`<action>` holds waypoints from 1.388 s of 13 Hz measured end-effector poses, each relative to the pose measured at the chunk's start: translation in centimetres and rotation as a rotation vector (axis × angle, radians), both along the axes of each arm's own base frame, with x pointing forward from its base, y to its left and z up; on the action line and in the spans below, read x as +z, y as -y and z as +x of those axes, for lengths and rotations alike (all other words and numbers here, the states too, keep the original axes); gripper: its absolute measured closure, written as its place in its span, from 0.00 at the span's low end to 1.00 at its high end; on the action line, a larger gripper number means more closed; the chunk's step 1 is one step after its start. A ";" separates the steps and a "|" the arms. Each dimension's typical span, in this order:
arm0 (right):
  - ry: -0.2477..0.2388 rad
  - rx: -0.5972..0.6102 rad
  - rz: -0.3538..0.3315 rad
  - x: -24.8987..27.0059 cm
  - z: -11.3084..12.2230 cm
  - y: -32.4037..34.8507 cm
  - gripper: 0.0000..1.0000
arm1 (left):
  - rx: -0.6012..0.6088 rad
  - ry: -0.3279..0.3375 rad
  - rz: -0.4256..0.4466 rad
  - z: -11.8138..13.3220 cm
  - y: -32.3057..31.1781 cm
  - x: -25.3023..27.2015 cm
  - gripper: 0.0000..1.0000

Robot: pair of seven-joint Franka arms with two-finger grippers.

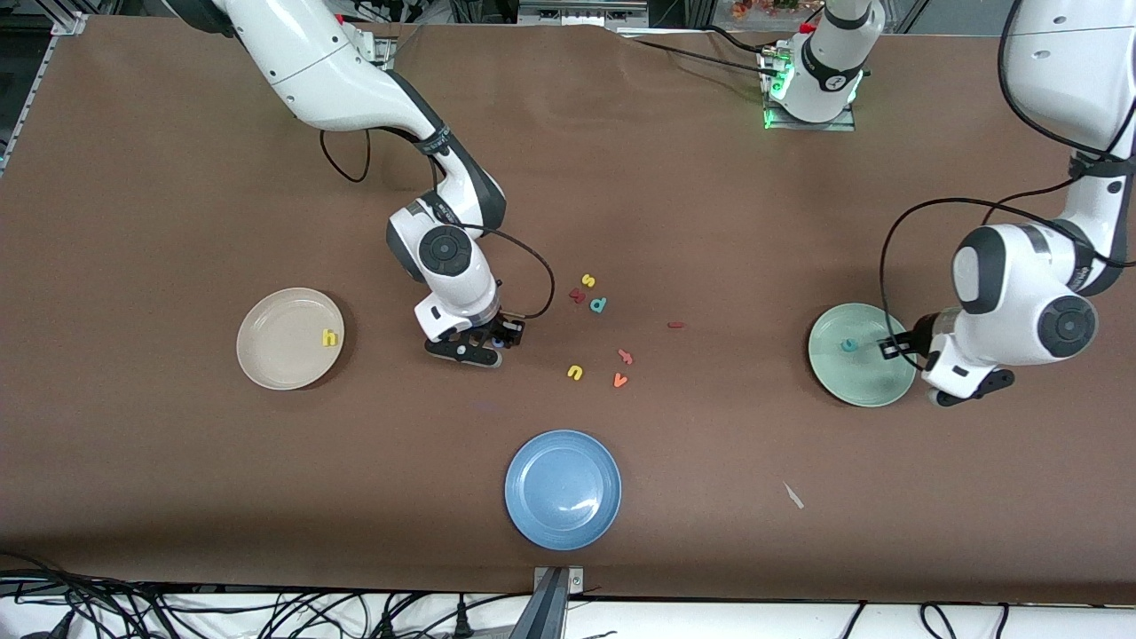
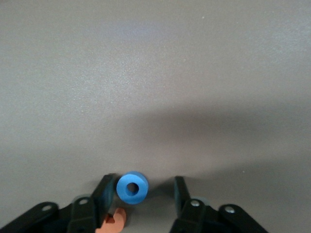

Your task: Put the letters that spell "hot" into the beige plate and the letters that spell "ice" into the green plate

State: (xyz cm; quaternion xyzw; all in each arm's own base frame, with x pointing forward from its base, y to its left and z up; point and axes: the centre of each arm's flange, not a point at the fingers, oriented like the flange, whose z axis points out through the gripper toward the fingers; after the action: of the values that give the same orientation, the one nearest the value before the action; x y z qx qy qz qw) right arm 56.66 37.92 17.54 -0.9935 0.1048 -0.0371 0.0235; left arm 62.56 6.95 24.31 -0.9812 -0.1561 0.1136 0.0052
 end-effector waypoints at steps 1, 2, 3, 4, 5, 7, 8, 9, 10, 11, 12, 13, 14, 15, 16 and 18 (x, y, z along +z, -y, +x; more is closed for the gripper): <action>0.000 0.001 -0.001 0.0 0.0 0.0 0.43 | -0.010 0.004 0.003 0.0 -0.8 -0.7 0.74; 0.000 0.001 -0.002 0.0 0.0 0.0 0.47 | -0.016 0.004 0.003 0.0 -1.0 -1.6 0.74; 0.001 0.003 -0.004 0.0 0.0 0.0 0.47 | -0.022 0.001 0.002 0.0 -0.8 -2.4 0.67; 0.002 0.006 -0.007 0.0 0.0 0.1 0.53 | -0.027 -0.001 0.001 0.0 -0.5 -3.1 0.57; 0.003 0.008 -0.008 0.0 0.0 0.0 0.54 | -0.031 -0.002 0.000 0.0 -0.2 -3.4 0.48; 0.005 0.010 -0.008 0.0 0.0 0.0 0.59 | -0.039 0.015 -0.002 0.5 0.4 -2.9 0.28; 0.006 0.011 -0.007 0.1 0.0 -0.1 0.64 | -0.045 0.034 -0.005 1.2 1.4 -2.0 0.16; 0.007 0.011 -0.007 0.1 0.0 -0.1 0.64 | -0.040 0.052 -0.007 2.0 3.2 -0.8 0.05; 0.007 0.012 -0.007 0.1 0.0 -0.1 0.68 | -0.022 0.068 -0.009 2.8 5.6 0.5 0.00; 0.008 0.013 -0.007 0.1 0.0 -0.1 0.69 | 0.000 0.082 -0.014 3.4 8.3 1.6 0.00; 0.008 0.015 -0.008 0.1 0.0 -0.2 0.69 | 0.023 0.090 -0.023 3.6 11.2 2.3 0.00; 0.011 0.017 -0.007 0.3 -0.1 -0.3 0.72 | 0.047 0.090 -0.034 3.5 14.1 2.7 0.00; 0.012 0.020 -0.009 0.3 -0.1 -0.3 0.72 | 0.073 0.084 -0.042 3.2 16.8 2.7 0.00; 0.012 0.020 -0.009 0.3 -0.1 -0.3 0.72 | 0.096 0.082 -0.047 2.8 19.2 2.4 0.00; 0.013 0.021 -0.009 0.3 -0.1 -0.3 0.72 | 0.112 0.084 -0.047 2.4 21.6 1.9 0.00; 0.017 0.022 -0.014 0.4 0.1 -0.1 0.72 | 0.162 0.084 -0.039 1.3 26.5 -0.1 0.02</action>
State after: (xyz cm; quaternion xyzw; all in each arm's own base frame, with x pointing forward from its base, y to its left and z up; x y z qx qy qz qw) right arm 56.75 38.00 17.95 -0.9944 0.0932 -0.0461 0.0179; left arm 63.87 -19.54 24.25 -0.9692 -0.2328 0.0752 -0.0297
